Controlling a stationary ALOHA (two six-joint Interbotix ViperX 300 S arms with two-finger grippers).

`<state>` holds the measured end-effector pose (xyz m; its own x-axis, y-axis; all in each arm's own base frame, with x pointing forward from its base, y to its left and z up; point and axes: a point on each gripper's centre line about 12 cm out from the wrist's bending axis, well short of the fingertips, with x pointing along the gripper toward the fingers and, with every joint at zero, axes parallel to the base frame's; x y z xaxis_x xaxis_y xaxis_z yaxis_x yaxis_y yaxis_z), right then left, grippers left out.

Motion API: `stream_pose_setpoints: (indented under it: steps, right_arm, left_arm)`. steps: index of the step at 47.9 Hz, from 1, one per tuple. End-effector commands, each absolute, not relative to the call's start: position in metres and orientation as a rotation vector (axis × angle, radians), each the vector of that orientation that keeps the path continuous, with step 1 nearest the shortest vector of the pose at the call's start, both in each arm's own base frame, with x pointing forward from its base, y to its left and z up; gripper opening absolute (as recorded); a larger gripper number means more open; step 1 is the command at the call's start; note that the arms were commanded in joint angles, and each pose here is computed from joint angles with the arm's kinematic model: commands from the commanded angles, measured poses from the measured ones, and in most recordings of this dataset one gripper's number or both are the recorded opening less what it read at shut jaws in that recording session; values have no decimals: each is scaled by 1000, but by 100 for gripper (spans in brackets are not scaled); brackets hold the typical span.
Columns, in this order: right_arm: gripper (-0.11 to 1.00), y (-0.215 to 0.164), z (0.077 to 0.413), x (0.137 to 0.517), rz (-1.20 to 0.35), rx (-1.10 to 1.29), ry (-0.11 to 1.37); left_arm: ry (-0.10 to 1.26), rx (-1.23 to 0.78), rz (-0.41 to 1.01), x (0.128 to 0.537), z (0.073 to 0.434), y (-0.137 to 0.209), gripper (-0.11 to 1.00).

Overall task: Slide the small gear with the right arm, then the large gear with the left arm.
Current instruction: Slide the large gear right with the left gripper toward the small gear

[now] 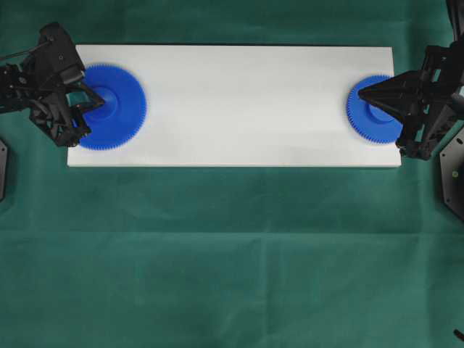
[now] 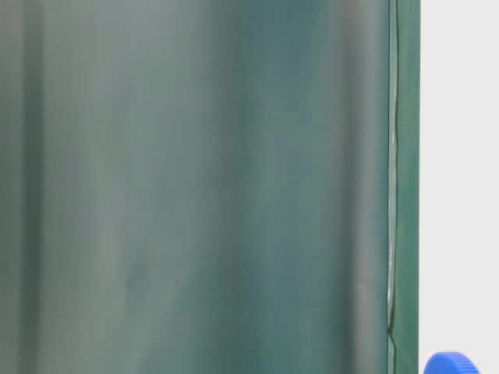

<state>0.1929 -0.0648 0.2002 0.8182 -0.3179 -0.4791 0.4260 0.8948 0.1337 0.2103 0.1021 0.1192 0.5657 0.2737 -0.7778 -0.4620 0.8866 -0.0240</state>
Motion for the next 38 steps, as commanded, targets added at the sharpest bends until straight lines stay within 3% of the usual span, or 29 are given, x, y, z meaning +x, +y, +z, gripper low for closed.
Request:
stream_pose_setpoints:
  steps: [1,19,38]
  right_arm:
    - [50,-65,204,195,-396,243,453]
    - [50,-65,202,194,-398,244,460]
    - [50,-64,199,193,-396,245,466]
  left_arm:
    - [860,-235,435,213,120,102,-1]
    - [874,-256,388,249,105,97,-1]
    - [845,-196,280,375,91,98,-1]
